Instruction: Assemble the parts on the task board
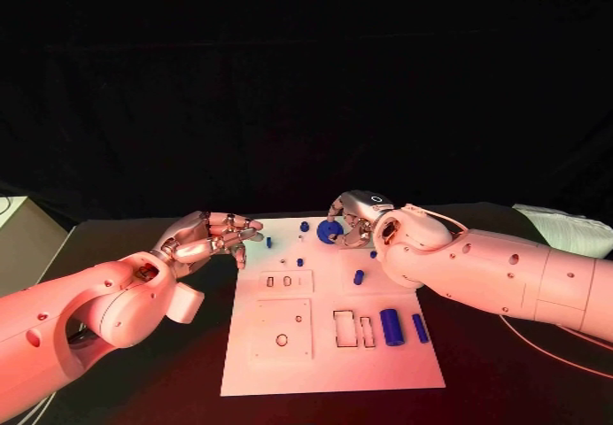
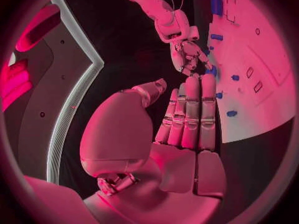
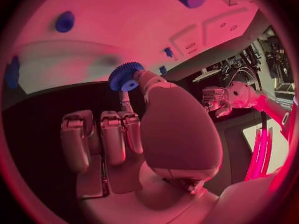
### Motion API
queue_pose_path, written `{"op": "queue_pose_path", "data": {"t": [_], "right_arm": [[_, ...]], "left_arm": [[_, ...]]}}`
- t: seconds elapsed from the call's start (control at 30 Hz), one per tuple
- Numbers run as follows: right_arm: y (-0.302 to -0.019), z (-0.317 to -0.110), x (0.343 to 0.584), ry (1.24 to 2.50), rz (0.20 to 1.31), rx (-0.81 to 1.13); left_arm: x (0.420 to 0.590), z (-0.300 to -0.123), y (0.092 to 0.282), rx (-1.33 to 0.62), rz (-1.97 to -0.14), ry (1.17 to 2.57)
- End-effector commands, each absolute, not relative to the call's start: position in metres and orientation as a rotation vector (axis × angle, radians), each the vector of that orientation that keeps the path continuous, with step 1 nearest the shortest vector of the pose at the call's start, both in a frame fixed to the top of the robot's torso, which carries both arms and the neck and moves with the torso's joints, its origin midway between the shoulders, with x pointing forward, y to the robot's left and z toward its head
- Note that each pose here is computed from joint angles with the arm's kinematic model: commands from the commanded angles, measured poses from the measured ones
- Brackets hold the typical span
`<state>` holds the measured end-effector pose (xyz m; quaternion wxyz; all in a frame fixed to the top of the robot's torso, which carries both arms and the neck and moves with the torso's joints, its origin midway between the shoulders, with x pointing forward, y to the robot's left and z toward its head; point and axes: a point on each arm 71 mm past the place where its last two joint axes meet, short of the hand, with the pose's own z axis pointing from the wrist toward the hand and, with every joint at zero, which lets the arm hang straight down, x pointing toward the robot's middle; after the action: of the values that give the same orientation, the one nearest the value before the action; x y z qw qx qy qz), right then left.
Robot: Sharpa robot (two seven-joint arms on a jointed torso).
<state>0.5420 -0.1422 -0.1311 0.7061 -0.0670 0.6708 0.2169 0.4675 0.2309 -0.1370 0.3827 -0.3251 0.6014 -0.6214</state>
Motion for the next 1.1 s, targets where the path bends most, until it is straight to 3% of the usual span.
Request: {"op": "queue_pose_path", "data": {"t": [0.03,0.33,1.1], "right_arm": [[-0.126,-0.127,0.537,1.401,0.484,-0.239],[-0.096,-0.139,0.537,1.392,0.477,-0.267],[-0.081,-0.151,0.546,1.413,0.431,-0.260]], "left_arm": [[0.466,-0.136,0.227,-0.811,-1.607,1.545],[0.466,-0.136,0.225,-0.808,-1.613,1.547],[0.468,-0.137,0.222,-0.803,-1.615,1.550]]}}
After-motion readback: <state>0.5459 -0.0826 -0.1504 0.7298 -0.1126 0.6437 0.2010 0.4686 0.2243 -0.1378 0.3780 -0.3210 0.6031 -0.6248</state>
